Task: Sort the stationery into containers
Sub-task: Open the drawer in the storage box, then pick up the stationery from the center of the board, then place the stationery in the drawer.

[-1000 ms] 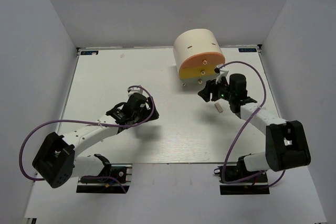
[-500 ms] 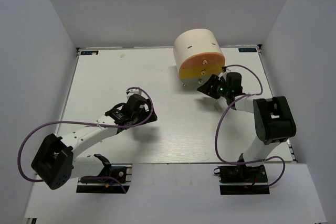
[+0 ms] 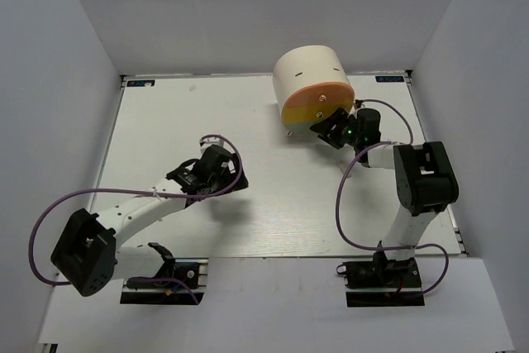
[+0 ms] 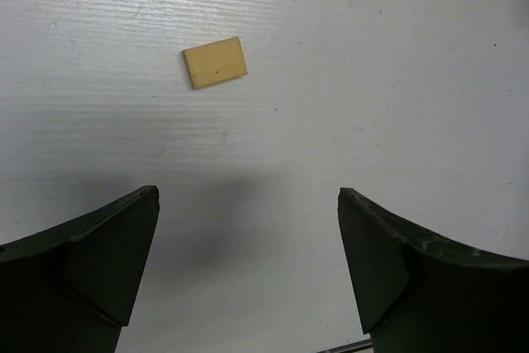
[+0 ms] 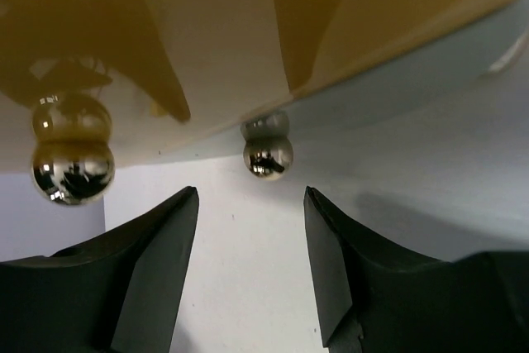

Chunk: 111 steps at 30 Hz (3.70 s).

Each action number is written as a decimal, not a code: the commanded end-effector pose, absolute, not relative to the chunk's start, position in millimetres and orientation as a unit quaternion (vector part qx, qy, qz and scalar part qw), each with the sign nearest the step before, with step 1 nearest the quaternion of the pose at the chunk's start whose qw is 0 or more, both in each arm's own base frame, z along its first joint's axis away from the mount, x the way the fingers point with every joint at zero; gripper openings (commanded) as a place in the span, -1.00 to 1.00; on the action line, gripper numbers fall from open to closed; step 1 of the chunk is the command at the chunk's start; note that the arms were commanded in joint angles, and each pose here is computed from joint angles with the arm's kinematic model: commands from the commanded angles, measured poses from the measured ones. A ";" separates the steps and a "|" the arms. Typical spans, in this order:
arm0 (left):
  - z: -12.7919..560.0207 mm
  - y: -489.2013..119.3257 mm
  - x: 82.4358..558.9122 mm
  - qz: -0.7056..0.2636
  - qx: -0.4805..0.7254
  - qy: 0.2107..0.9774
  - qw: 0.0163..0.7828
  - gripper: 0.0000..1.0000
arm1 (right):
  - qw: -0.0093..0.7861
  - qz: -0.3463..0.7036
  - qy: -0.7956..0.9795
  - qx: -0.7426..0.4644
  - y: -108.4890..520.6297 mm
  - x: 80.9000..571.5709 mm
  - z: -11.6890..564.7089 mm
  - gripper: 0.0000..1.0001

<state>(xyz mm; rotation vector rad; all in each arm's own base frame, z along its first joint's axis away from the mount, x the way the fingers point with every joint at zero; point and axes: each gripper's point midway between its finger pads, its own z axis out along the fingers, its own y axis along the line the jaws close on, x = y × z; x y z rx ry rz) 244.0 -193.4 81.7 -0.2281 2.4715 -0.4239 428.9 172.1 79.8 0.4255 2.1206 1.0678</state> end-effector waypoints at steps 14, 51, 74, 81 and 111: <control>93.8 -202.6 255.7 -0.163 -0.090 0.934 0.306 0.98 | 0.402 0.431 0.790 0.167 174.1 466.1 94.4 -0.09; 51.8 -200.8 294.3 -0.066 -0.081 0.945 0.309 0.82 | 0.365 0.452 0.804 0.129 170.7 369.7 92.0 0.41; 44.6 -219.6 324.3 -0.032 -0.058 0.949 0.309 -0.56 | 0.435 0.322 0.841 0.005 102.5 338.4 112.2 0.63; 153.1 -289.1 344.7 -0.236 0.027 0.876 0.419 -0.76 | 0.431 0.219 0.874 -0.058 67.8 341.8 101.0 0.81; 197.2 -398.3 416.0 -0.345 -0.013 0.806 0.480 -0.63 | 0.421 0.233 0.867 -0.126 67.2 318.4 93.7 -0.23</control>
